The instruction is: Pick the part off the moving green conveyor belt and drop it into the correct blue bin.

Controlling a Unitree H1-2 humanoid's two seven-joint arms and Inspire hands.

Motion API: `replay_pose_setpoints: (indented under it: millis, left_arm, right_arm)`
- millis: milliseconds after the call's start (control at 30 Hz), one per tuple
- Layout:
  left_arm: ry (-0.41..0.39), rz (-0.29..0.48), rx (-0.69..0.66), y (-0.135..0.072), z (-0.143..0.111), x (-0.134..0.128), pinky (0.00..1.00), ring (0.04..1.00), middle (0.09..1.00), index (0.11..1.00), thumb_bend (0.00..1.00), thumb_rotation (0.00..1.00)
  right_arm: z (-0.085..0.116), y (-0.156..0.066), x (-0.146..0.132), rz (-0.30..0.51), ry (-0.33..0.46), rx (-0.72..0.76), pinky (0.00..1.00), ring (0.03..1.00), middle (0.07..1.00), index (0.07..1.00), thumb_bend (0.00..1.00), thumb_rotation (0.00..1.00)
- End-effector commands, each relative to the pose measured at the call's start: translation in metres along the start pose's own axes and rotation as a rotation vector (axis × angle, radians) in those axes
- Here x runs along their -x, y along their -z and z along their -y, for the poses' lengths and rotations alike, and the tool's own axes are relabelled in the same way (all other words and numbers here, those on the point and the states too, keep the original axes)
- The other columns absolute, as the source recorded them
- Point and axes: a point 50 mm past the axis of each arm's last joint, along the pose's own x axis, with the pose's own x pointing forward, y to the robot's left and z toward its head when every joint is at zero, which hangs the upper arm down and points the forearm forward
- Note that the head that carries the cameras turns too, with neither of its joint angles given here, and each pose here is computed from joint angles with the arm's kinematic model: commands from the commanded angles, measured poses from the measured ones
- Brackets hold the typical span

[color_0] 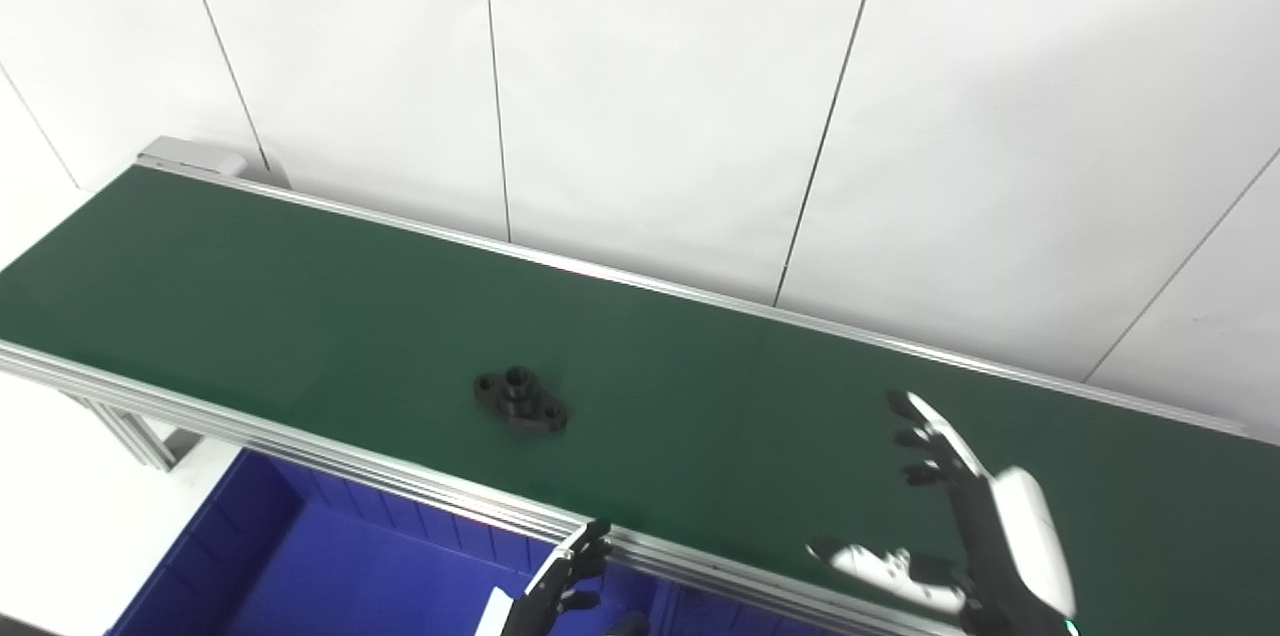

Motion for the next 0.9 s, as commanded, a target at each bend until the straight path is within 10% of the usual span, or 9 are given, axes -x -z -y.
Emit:
replay_pose_setpoints:
  millis: [0,867]
  left_arm:
    - [0.005,0.078,0.054,-0.023,0.019,-0.008,0.77,0.851,0.867,0.896,0.54,0.73]
    - [0.022,0.08,0.084,-0.033,0.031,-0.006,0.76,0.859,0.897,0.909,0.55,0.73]
  right_arm:
    - [0.006,-0.018,-0.021,0.038,0.027,0.049,0.6,0.756,0.832,0.86,0.93,0.46]
    - [-0.086,-0.071,-0.141,0.109,-0.124,0.479,0.51,0.649,0.782,0.811,0.97,0.45]
